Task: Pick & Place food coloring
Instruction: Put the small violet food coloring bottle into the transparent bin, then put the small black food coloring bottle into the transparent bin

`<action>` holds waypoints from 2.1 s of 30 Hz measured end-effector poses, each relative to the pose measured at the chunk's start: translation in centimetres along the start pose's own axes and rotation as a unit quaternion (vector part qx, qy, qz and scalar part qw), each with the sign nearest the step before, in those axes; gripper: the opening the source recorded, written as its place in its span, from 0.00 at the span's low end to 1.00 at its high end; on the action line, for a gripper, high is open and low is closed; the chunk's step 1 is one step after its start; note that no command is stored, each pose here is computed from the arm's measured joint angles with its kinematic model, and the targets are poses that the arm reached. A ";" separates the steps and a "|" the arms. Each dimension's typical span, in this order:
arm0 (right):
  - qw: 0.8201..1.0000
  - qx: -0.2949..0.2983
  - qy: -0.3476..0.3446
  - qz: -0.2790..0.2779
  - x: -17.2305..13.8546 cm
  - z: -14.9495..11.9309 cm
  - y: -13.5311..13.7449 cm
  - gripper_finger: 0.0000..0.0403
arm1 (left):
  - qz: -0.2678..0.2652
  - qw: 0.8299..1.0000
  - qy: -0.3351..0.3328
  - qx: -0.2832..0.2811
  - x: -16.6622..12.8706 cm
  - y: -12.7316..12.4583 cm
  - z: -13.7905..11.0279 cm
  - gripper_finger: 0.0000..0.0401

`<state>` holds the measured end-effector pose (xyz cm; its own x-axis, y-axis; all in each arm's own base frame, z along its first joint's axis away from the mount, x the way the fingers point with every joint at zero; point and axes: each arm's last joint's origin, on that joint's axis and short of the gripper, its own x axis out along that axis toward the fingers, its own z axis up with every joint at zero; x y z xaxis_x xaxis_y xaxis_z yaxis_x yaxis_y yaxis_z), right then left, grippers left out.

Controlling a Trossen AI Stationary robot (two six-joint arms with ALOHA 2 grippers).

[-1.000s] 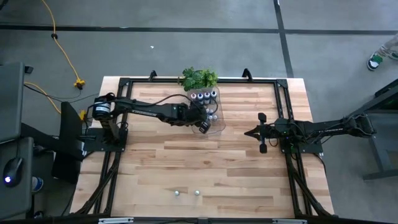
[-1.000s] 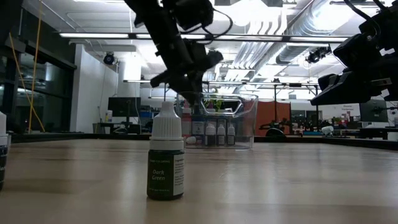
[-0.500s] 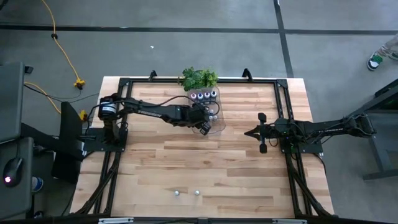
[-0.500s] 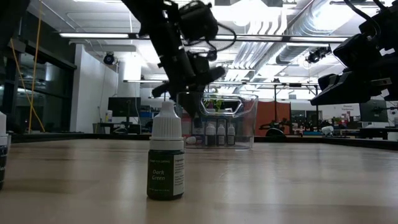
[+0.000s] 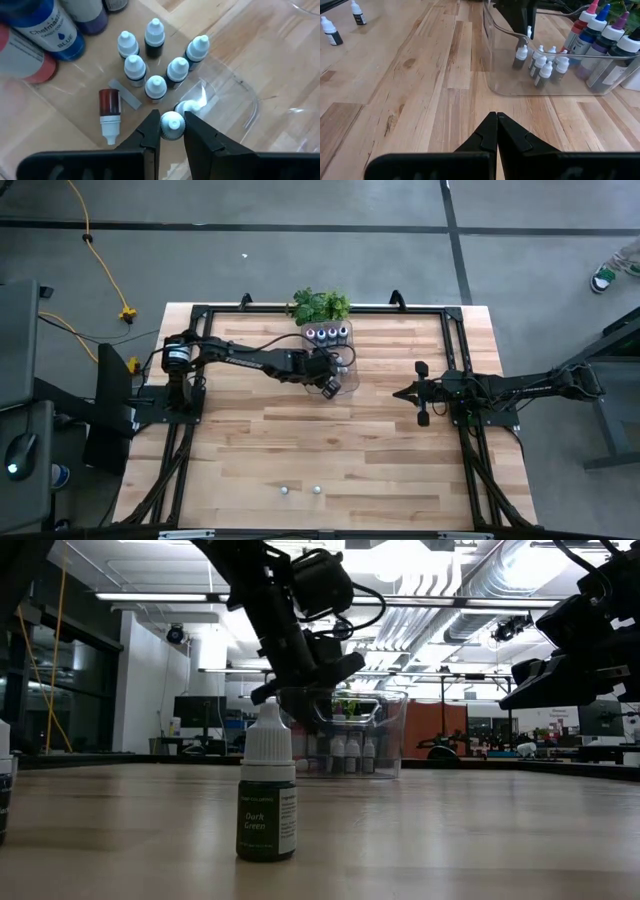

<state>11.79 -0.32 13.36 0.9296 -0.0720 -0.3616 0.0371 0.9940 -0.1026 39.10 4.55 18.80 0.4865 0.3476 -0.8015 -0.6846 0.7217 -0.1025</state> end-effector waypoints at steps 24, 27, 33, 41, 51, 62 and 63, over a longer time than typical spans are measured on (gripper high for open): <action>1.000 0.000 0.000 0.000 0.0 0.0 0.0 0.00 | -0.019 0.998 -0.015 0.050 -1.6 -0.3 1.6 0.38; 1.000 0.000 0.000 0.000 0.0 0.0 0.0 0.00 | -0.041 0.997 -0.038 0.059 -3.7 -0.6 3.1 0.38; 1.000 0.000 0.000 0.000 0.0 0.0 0.0 0.00 | -0.078 0.990 -0.089 0.080 -8.6 -0.6 4.7 0.38; 1.000 0.000 -0.001 0.000 0.0 0.0 0.0 0.00 | -0.159 0.971 -0.116 0.132 -15.8 -1.4 3.6 0.38; 1.000 0.000 0.000 0.000 0.0 0.0 0.0 0.00 | -0.231 0.930 -0.004 0.287 -21.6 -2.0 -2.1 0.38; 1.000 0.000 -0.001 0.000 0.0 0.0 0.0 0.00 | -0.299 0.860 0.030 0.413 -21.4 -1.1 -10.4 0.38; 1.000 0.000 -0.002 0.000 0.0 0.0 0.0 0.00 | -0.311 0.855 0.031 0.414 -21.2 -1.0 -11.1 0.38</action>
<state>11.82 -0.33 13.39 0.9309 -0.0723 -0.3580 0.0378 0.9940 -0.1025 23.42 -10.15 29.35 0.5696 -0.2722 -0.7755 0.3290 0.9402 -0.0884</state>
